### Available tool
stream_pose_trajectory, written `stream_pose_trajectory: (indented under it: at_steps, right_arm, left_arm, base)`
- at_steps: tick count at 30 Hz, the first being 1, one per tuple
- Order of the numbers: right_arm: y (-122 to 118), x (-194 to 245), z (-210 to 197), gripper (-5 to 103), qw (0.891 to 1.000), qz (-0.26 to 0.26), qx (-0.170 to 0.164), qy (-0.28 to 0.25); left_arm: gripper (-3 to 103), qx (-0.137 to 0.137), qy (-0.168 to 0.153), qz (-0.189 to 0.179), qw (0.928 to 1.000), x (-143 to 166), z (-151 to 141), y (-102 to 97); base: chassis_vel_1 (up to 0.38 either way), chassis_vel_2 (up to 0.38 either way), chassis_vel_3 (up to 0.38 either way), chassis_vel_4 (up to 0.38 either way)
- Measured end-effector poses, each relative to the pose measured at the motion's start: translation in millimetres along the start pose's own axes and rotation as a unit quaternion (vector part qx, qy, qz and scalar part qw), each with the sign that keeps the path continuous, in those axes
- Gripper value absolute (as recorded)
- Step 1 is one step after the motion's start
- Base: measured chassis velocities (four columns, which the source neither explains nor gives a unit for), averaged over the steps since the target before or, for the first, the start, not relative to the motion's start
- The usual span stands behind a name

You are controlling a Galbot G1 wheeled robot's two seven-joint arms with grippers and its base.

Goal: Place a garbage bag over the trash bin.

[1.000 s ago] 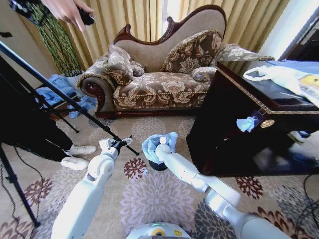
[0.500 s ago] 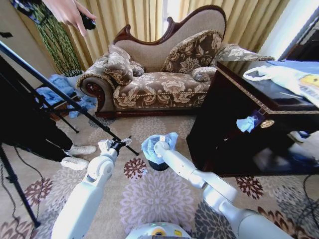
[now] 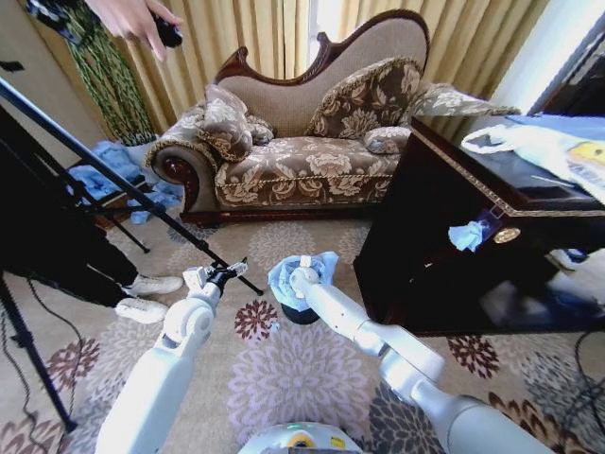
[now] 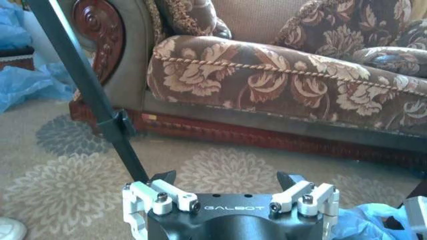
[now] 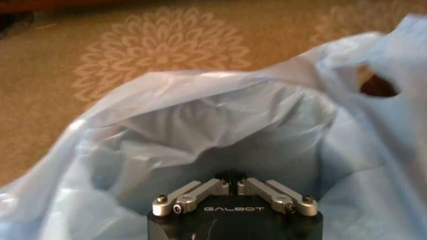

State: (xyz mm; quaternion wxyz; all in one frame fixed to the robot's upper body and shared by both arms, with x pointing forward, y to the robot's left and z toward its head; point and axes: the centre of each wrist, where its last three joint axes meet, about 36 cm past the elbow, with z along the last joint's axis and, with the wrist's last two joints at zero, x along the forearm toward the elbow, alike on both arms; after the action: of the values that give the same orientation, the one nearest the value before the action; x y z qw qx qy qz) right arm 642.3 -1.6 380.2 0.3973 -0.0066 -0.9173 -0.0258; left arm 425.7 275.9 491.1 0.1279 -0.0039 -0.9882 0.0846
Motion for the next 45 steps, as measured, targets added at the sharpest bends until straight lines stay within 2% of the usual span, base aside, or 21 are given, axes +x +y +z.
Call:
stream_pose_trajectory:
  at_steps: [10,26,32,33,34,36,45]
  right_arm:
    - [-26,-7,6,0,0.999,0.040,0.032,-0.018]
    - [-27,-1,38,0,0.998,0.034,0.047,0.028]
    - [-15,6,47,0,0.998,0.022,0.045,0.039]
    - [-11,7,48,0,0.998,0.019,0.045,0.040]
    - [6,12,49,0,0.998,0.006,0.043,0.042]
    - [16,13,49,0,0.998,0.002,0.041,0.041]
    - [20,8,36,0,0.999,-0.008,0.036,0.022]
  left_arm:
    - [100,0.002,-0.011,0.002,0.9999,3,3,1.1]
    - [100,0.004,-0.017,-0.001,0.9999,2,2,7.0]
    - [100,0.004,-0.017,0.000,0.9998,-2,1,6.7]
    - [100,0.005,-0.017,0.001,0.9998,-3,2,6.5]
    - [100,0.006,-0.016,0.002,0.9998,-5,3,5.2]
    - [100,0.006,-0.017,0.003,0.9998,-7,3,4.7]
    - [100,0.007,-0.018,0.002,0.9998,-7,6,5.7]
  base:
    - [0.000,0.000,0.000,0.000]
    - [0.000,0.000,0.000,0.000]
    - [0.000,0.000,0.000,0.000]
    - [0.000,0.000,0.000,0.000]
    - [0.000,0.000,0.000,0.000]
    - [0.000,0.000,0.000,0.000]
    - [0.000,0.000,0.000,0.000]
